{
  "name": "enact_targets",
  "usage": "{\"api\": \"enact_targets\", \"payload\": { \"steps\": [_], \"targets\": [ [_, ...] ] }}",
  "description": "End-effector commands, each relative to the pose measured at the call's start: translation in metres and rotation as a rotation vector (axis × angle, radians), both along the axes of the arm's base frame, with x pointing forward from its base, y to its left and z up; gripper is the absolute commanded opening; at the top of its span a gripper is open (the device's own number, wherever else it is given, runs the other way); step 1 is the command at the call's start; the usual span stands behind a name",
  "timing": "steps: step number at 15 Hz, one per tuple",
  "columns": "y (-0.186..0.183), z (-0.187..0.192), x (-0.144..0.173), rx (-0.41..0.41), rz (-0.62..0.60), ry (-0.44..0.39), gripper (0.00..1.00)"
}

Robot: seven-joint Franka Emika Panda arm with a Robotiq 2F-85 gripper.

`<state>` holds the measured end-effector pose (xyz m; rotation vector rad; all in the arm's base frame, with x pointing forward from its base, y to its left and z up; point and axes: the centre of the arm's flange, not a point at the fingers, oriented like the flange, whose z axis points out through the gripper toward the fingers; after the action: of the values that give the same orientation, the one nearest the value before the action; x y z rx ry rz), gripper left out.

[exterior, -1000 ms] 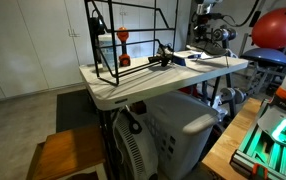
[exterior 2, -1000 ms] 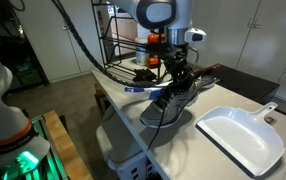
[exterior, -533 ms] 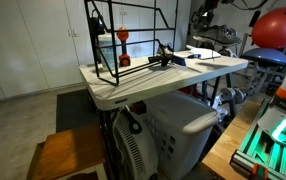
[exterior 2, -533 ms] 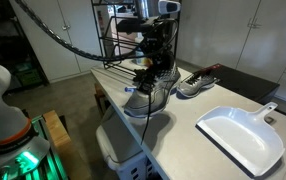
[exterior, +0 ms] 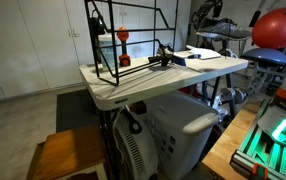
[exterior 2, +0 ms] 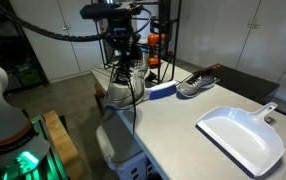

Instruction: Place the left trainer on the middle shelf of the shoe rack

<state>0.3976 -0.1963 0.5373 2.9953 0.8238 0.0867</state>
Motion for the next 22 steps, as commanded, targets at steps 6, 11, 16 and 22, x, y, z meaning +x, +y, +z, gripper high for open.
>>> {"api": "enact_targets", "payload": {
  "steps": [6, 11, 16, 22],
  "targets": [
    [0.011, 0.003, -0.008, 0.015, 0.053, 0.006, 0.09],
    [0.065, 0.014, 0.003, 0.059, 0.236, 0.018, 0.03],
    [0.161, 0.024, 0.011, 0.044, 0.500, 0.010, 0.02],
    [0.240, 0.043, 0.015, -0.057, 0.808, -0.019, 0.02]
  ]
}}
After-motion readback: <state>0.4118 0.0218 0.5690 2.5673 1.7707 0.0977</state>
